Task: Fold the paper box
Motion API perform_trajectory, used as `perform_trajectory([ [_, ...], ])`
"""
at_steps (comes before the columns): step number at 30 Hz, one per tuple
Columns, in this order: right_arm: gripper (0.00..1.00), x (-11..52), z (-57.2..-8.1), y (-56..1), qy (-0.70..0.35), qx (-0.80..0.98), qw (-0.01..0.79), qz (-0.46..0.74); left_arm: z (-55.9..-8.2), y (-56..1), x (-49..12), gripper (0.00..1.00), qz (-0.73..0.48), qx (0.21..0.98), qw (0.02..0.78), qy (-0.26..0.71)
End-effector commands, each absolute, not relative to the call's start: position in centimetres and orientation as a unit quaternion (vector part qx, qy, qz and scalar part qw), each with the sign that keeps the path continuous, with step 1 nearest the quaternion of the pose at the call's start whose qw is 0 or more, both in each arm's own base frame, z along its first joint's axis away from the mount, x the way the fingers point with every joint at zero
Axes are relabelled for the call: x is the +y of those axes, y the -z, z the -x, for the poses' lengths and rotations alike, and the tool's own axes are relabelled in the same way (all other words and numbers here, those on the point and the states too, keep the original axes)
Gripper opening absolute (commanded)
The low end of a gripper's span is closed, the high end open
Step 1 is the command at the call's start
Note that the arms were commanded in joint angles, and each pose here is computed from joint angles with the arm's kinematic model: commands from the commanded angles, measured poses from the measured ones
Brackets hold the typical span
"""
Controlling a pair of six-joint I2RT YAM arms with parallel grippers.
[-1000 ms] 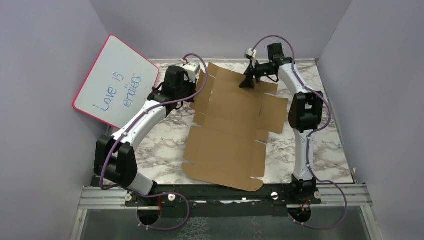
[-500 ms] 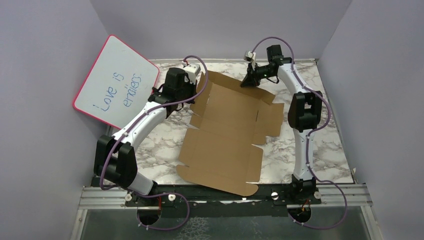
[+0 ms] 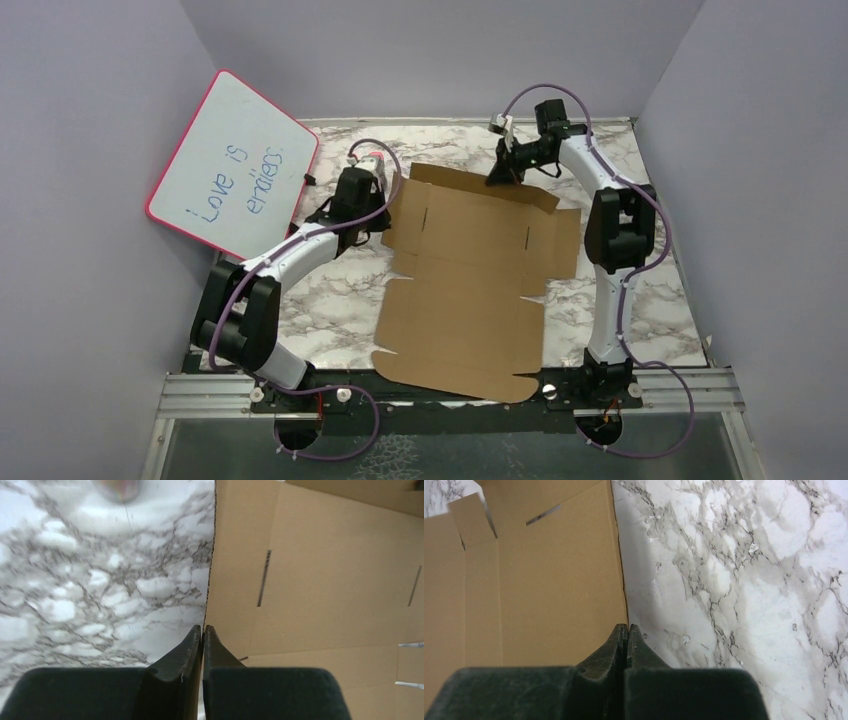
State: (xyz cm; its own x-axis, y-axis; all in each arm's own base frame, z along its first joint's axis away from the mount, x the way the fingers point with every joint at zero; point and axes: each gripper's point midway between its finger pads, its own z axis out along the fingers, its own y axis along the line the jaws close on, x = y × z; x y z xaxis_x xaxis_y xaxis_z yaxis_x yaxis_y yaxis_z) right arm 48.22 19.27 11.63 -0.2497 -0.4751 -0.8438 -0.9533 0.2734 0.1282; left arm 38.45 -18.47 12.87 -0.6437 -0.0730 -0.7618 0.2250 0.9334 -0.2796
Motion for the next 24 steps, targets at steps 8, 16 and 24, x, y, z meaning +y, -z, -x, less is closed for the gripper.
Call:
perform_trajectory([
  [8, 0.01, 19.6, -48.0, -11.9, -0.303, 0.692, 0.384, 0.531, -37.0, -7.3, -17.2, 0.18, 0.099, 0.896, 0.386, 0.198],
  [16, 0.02, 19.8, -46.9, -11.3, -0.266, 0.668, 0.399, 0.569, -37.2, -5.4, -16.7, 0.27, 0.116, 0.902, 0.369, 0.193],
  [24, 0.02, 20.0, -47.4, -14.8, -0.243, 0.651, 0.423, 0.582, -38.4, -7.2, -16.7, 0.35, 0.112, 0.889, 0.393, 0.204],
])
